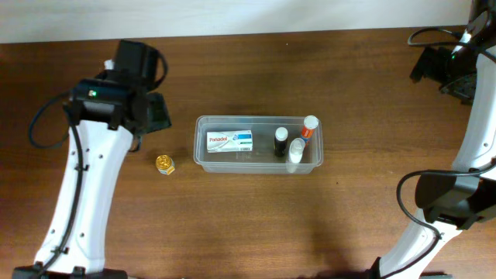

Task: Pack container
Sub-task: 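Move the left gripper over the gold-lidded jar left of the container, then lower the left gripper and close it on the gold-lidded jar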

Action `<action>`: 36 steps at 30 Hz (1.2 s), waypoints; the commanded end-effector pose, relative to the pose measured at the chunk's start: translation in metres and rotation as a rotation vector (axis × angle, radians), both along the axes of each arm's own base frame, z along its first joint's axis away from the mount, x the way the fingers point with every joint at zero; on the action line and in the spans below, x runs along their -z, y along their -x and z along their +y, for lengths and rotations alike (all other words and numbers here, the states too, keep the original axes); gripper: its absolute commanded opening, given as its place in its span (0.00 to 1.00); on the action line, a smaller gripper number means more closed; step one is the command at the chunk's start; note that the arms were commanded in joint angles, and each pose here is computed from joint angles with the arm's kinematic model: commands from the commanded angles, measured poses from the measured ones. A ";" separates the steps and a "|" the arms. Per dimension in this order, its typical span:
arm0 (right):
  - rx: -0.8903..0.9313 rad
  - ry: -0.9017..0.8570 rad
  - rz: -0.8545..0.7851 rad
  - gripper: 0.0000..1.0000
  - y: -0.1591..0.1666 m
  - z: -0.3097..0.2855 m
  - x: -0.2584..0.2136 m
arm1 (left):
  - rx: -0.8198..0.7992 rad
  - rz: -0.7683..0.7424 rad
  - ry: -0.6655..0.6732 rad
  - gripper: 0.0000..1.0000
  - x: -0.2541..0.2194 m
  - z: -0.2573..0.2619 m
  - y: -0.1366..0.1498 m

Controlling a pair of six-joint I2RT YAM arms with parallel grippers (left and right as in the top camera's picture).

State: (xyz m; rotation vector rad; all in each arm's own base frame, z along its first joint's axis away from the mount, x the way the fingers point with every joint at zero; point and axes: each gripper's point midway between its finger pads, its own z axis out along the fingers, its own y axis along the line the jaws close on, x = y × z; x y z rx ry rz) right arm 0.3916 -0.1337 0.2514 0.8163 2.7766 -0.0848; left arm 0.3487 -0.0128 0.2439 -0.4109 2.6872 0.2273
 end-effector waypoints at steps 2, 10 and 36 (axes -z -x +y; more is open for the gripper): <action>0.005 0.021 -0.029 0.98 0.005 -0.001 -0.014 | -0.031 0.087 0.118 0.75 0.040 0.001 0.004; 0.005 0.021 -0.030 0.98 0.005 -0.001 -0.014 | -0.042 0.181 0.235 0.75 0.114 -0.006 0.018; 0.005 0.021 -0.029 0.98 0.005 -0.001 -0.014 | -0.084 0.194 0.247 0.65 0.183 -0.007 0.020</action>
